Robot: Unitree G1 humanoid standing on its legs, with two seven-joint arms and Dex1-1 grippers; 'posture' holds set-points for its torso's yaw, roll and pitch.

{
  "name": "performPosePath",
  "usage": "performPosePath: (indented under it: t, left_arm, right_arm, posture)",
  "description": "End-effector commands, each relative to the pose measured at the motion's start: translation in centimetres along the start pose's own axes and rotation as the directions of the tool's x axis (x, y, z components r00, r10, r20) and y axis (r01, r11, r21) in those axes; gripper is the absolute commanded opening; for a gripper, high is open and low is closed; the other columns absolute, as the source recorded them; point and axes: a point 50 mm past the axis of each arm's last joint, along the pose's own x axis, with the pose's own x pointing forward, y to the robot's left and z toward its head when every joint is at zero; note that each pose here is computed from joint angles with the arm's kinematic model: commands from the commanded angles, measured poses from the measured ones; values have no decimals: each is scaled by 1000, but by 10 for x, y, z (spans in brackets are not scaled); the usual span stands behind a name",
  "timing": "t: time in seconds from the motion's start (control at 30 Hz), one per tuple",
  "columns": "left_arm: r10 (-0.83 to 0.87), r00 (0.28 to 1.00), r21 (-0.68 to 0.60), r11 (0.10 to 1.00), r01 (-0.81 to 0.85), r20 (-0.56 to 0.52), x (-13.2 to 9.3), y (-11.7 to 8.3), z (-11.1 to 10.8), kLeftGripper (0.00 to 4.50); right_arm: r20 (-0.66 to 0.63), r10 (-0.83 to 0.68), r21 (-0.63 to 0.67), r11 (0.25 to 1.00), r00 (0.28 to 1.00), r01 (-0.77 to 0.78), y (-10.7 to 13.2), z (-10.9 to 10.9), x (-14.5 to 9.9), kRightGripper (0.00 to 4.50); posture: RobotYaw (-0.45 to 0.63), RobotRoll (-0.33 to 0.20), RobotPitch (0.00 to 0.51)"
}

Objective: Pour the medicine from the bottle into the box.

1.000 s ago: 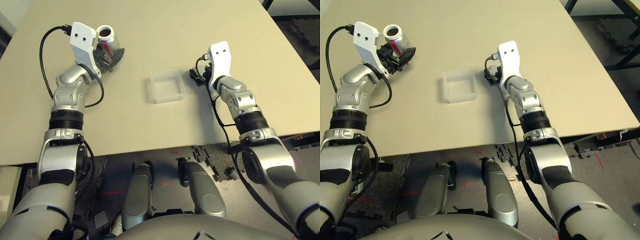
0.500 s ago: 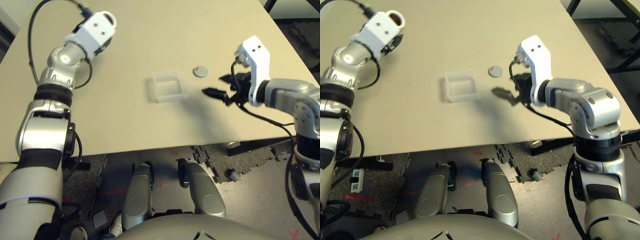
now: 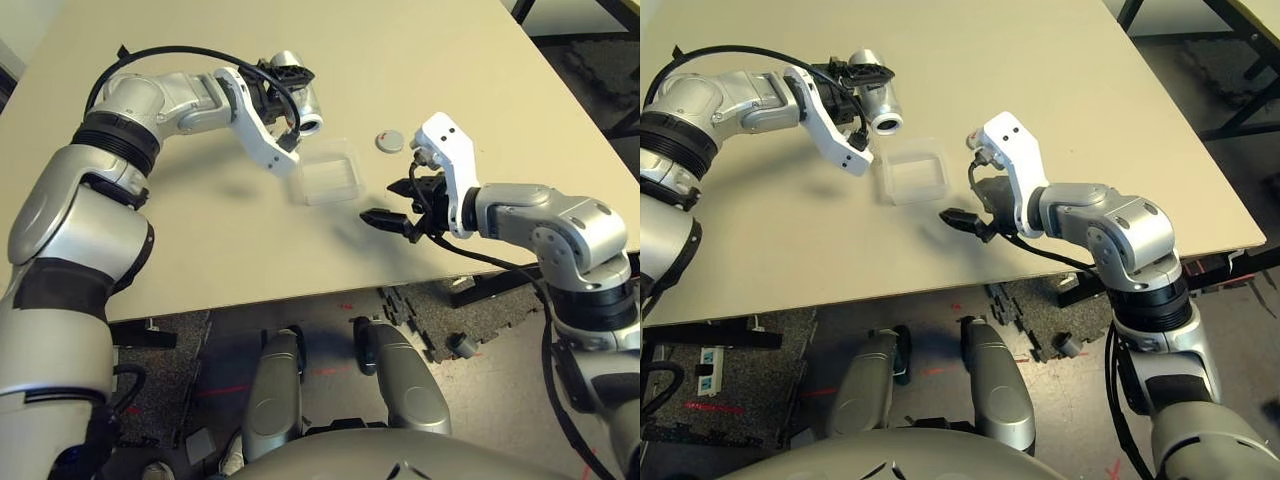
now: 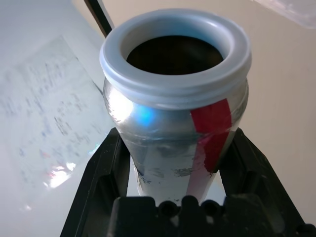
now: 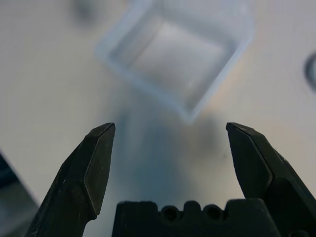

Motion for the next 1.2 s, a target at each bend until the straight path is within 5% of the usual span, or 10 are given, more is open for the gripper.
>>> performPosePath:
  t: [0.03,0.27,0.33,0.37,0.43,0.53,0.7,0.87,1.2]
  left_arm:
    - [1,1000,23,1000,-1,8,4,2,0,2757]
    - [26,1000,-19,999,-26,15,9,2,5,2757]
    - [61,996,-232,970,-75,-67,7,0,0,2757]
    - [76,989,-399,909,-122,-129,5,-2,-4,2757]
    - [80,954,-719,640,-271,-289,0,-10,-17,2757]
    - [34,903,-882,203,-426,-429,-8,-24,-30,2757]
    - [-50,833,-799,-256,-544,-551,-22,-54,-34,2757]
    - [-130,806,-644,-534,-548,-578,-19,-84,-14,2757]
    - [-251,768,-445,-693,-568,-589,-8,-101,7,2757]
  right_arm:
    - [-1,-4,-6,1000,1000,4,0,0,5,4500]
    - [4,0,-11,1000,1000,0,0,1,8,4500]
    - [2,5,-17,1000,1000,-5,0,1,8,4500]
    - [1,7,-20,1000,1000,-7,1,1,8,4500]
    - [-1,11,-26,1000,1000,-11,1,0,6,4500]
    - [-10,10,-36,999,1000,-10,0,-1,5,4500]
    - [-26,3,-48,999,1000,-4,-2,-1,3,4500]
    - [-42,-14,-64,998,999,11,-4,-1,2,4500]
    - [-72,-49,-85,995,996,43,-8,-3,0,4500]
  posture:
    - [-1,0,189]
    - [-5,0,191]
    - [-10,0,191]
    - [-11,0,191]
    - [-12,0,191]
    - [-14,0,192]
    - [-14,0,193]
    - [-17,0,195]
    - [-39,0,192]
